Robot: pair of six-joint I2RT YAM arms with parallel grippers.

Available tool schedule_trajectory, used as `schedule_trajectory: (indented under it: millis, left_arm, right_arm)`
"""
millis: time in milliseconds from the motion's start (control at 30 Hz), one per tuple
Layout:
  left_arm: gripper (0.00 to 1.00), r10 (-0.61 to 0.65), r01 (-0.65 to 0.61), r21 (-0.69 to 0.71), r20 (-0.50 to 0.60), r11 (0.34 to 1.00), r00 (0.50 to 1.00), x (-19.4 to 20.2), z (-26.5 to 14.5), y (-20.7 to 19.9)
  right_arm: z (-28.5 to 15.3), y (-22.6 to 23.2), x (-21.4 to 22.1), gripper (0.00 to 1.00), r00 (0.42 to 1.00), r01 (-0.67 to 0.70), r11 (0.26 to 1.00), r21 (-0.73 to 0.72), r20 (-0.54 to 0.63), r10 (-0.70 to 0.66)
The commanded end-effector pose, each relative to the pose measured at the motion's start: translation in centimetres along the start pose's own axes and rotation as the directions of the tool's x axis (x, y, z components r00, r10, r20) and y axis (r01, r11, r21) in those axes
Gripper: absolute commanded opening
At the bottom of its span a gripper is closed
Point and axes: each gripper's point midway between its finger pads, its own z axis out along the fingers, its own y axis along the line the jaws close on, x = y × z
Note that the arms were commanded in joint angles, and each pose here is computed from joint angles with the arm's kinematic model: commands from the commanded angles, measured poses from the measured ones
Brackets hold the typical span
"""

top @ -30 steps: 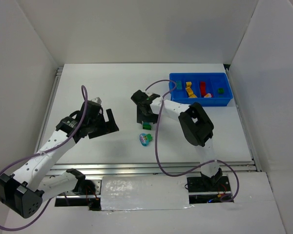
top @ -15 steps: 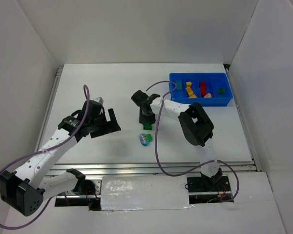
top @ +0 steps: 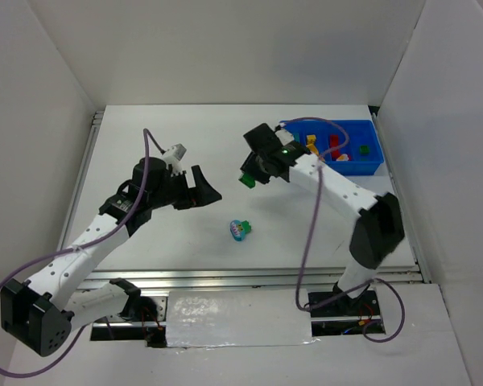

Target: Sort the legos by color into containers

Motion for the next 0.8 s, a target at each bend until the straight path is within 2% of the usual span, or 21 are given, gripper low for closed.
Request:
schedule_trajectory:
  millis: [0, 33, 133, 300, 500, 567, 700, 767]
  left_arm:
    - [0.98, 0.079, -0.108, 0.224, 0.134, 0.969, 0.988, -4.0, -0.2, -5.6]
    - [0.96, 0.075, -0.110, 0.253, 0.144, 0.961, 0.987, -4.3, -0.1, -6.4]
    - [0.95, 0.095, -0.144, 0.326, 0.162, 0.934, 0.982, -5.4, 1.3, -8.5]
    - [0.99, 0.148, -0.234, 0.463, 0.215, 0.855, 0.965, -6.2, 1.4, -13.4]
    - [0.99, 0.192, -0.287, 0.550, 0.224, 0.784, 0.955, -5.4, 2.1, -16.6]
    - [0.98, 0.195, -0.293, 0.554, 0.230, 0.779, 0.954, -5.2, 2.1, -16.9]
    - [0.83, 0.191, -0.286, 0.541, 0.225, 0.791, 0.955, -5.1, 2.8, -16.6]
    - [0.82, 0.187, -0.277, 0.538, 0.217, 0.796, 0.958, -5.0, 3.2, -16.4]
  right_arm:
    - [-7.1, 3.1, -2.7, 0.00, 0.969, -0.208, 0.957, -0.202, 0.088, 0.229]
    - [-9.4, 3.3, -3.3, 0.00, 0.960, -0.234, 0.937, -0.260, 0.093, 0.266]
    - [-11.6, 3.5, -3.5, 0.00, 0.946, -0.265, 0.897, -0.353, 0.087, 0.314]
    - [-12.4, 2.9, -3.2, 0.00, 0.949, -0.258, 0.908, -0.329, 0.092, 0.303]
    - [-12.7, 2.2, -2.9, 0.00, 0.943, -0.265, 0.904, -0.335, 0.107, 0.315]
    - [-12.8, 2.0, -3.1, 0.00, 0.941, -0.266, 0.906, -0.331, 0.116, 0.318]
    - [-13.8, 2.5, -3.4, 0.00, 0.939, -0.267, 0.891, -0.368, 0.109, 0.327]
    - [-14.1, 2.8, -3.7, 0.00, 0.936, -0.272, 0.881, -0.386, 0.108, 0.336]
